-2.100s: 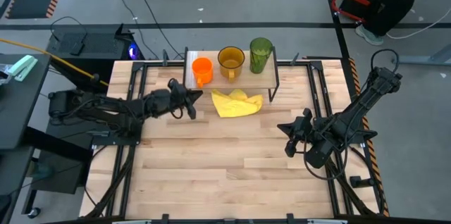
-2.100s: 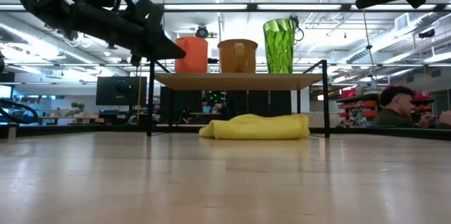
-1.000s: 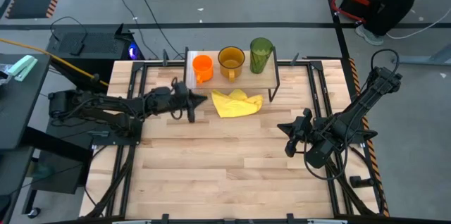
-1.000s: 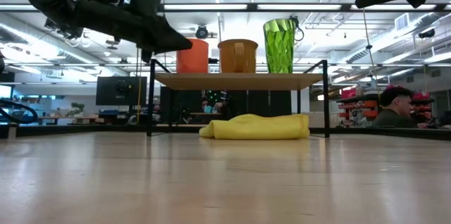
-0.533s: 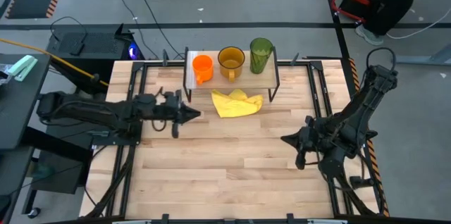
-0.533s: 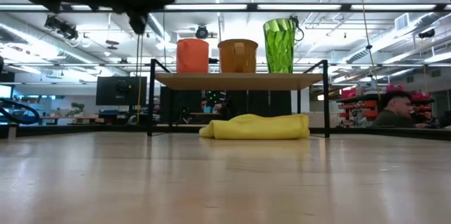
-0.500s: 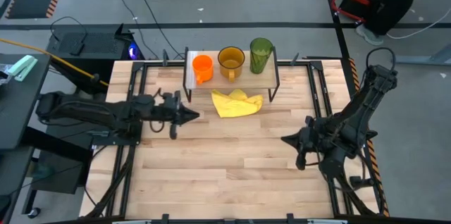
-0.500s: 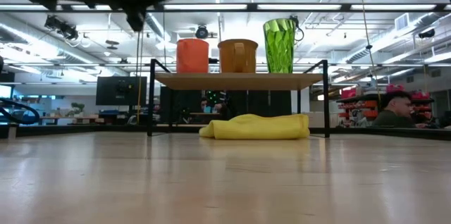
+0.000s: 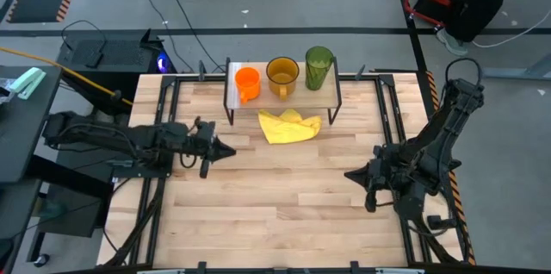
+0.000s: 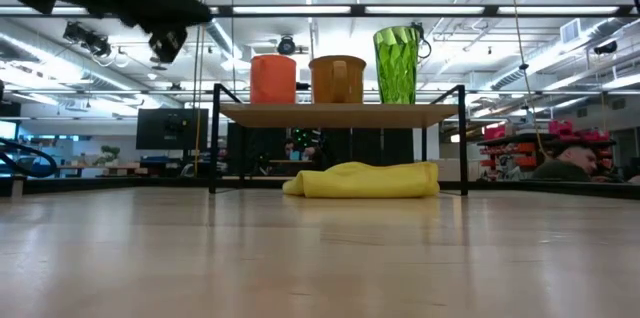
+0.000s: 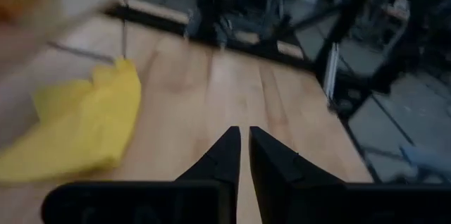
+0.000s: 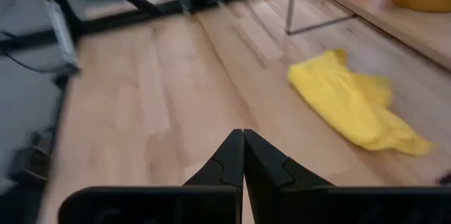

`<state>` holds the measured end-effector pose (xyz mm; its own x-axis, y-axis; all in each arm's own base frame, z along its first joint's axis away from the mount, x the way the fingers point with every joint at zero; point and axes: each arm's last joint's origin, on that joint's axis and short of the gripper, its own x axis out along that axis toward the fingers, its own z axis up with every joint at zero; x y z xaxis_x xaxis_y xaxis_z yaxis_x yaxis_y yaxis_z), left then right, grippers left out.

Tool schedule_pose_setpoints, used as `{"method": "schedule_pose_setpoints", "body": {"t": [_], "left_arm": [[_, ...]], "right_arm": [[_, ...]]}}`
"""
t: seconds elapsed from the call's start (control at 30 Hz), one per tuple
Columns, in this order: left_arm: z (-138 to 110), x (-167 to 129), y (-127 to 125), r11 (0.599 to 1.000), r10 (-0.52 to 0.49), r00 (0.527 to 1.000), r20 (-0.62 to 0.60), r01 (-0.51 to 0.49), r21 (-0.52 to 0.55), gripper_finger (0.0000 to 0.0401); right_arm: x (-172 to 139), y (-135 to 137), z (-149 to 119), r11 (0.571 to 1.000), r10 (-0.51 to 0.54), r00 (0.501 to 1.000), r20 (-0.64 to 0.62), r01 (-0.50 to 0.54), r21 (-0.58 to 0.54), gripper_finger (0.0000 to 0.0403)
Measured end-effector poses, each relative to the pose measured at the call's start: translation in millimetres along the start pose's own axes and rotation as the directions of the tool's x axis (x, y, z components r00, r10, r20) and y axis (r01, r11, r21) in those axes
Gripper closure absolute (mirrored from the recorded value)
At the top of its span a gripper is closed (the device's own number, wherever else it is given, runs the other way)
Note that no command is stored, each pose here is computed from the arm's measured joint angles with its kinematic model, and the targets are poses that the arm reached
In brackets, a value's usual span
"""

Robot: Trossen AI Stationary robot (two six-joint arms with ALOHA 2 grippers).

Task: Stack small to large cups/mugs on shelf
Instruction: Return to Home Position

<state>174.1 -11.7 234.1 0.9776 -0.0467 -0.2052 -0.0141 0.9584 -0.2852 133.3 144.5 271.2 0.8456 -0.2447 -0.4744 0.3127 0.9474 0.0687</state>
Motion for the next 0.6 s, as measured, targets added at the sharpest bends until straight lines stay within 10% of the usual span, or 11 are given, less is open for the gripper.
{"method": "schedule_pose_setpoints", "body": {"t": [0.2, 0.6], "left_arm": [[-18, 5, -12, 0.994, -0.096, 0.995, 0.023, 0.095, 0.048, 0.0370], [41, -18, -16, 0.978, -0.124, 0.984, 0.131, 0.099, 0.182, 0.0364]], "right_arm": [[-12, 11, -25, 0.995, 0.096, 0.987, 0.130, -0.097, -0.001, 0.0389], [-55, -37, 18, 0.965, 0.256, 0.933, 0.254, -0.260, -0.016, 0.0389]]}}
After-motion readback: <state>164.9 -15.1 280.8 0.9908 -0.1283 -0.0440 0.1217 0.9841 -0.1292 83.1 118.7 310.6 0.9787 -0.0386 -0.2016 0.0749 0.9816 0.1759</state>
